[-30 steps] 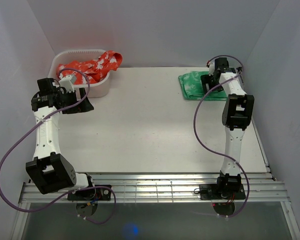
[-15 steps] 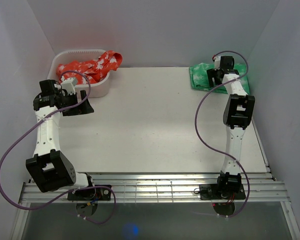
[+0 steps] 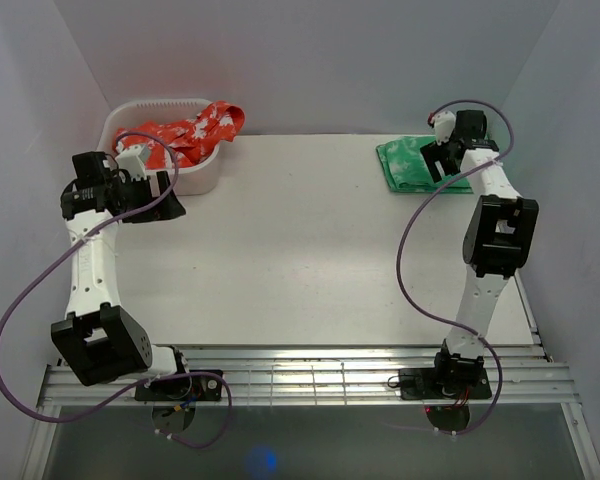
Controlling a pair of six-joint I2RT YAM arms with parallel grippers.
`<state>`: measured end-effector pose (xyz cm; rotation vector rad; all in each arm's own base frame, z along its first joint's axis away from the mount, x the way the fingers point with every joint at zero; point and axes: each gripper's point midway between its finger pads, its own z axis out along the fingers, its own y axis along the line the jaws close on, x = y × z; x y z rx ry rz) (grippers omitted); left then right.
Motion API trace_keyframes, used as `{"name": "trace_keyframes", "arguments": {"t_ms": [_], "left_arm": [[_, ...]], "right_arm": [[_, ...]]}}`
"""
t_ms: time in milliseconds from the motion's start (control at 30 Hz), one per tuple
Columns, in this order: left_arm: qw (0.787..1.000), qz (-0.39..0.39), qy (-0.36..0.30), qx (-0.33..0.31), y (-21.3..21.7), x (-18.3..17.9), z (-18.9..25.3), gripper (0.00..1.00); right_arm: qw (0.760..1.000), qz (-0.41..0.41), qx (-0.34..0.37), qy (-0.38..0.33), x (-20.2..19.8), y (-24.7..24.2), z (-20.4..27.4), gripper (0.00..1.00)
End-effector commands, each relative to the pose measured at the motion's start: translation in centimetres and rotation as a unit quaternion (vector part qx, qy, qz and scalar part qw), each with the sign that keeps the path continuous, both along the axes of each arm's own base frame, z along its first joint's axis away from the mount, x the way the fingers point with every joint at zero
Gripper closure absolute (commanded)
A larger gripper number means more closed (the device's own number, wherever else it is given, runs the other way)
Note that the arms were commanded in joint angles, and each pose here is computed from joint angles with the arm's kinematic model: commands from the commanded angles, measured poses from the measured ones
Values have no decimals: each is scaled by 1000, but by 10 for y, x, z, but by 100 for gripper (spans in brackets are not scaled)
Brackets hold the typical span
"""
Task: Fold and stack the trousers
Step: Neatly place the folded trousers to the corner
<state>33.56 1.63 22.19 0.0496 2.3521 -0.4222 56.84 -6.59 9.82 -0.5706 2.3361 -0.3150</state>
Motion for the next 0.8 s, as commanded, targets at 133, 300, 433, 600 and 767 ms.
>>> {"name": "trace_keyframes", "arguments": {"t_ms": [133, 300, 433, 600, 767], "left_arm": [[995, -30, -96, -14, -15, 3, 64, 2], [990, -100, -100, -17, -32, -18, 49, 2], [993, -87, -82, 19, -22, -28, 25, 2], [992, -94, -61, 53, -19, -55, -15, 2], [992, -89, -57, 67, -19, -72, -25, 2]], "right_arm": [[990, 35, 48, -130, -64, 33, 197, 10], [988, 43, 124, -81, -158, 61, 202, 10], [979, 71, 189, -5, -239, 91, 156, 10], [984, 56, 166, 27, -304, 85, 90, 10], [983, 66, 170, 15, -333, 88, 85, 10]]}}
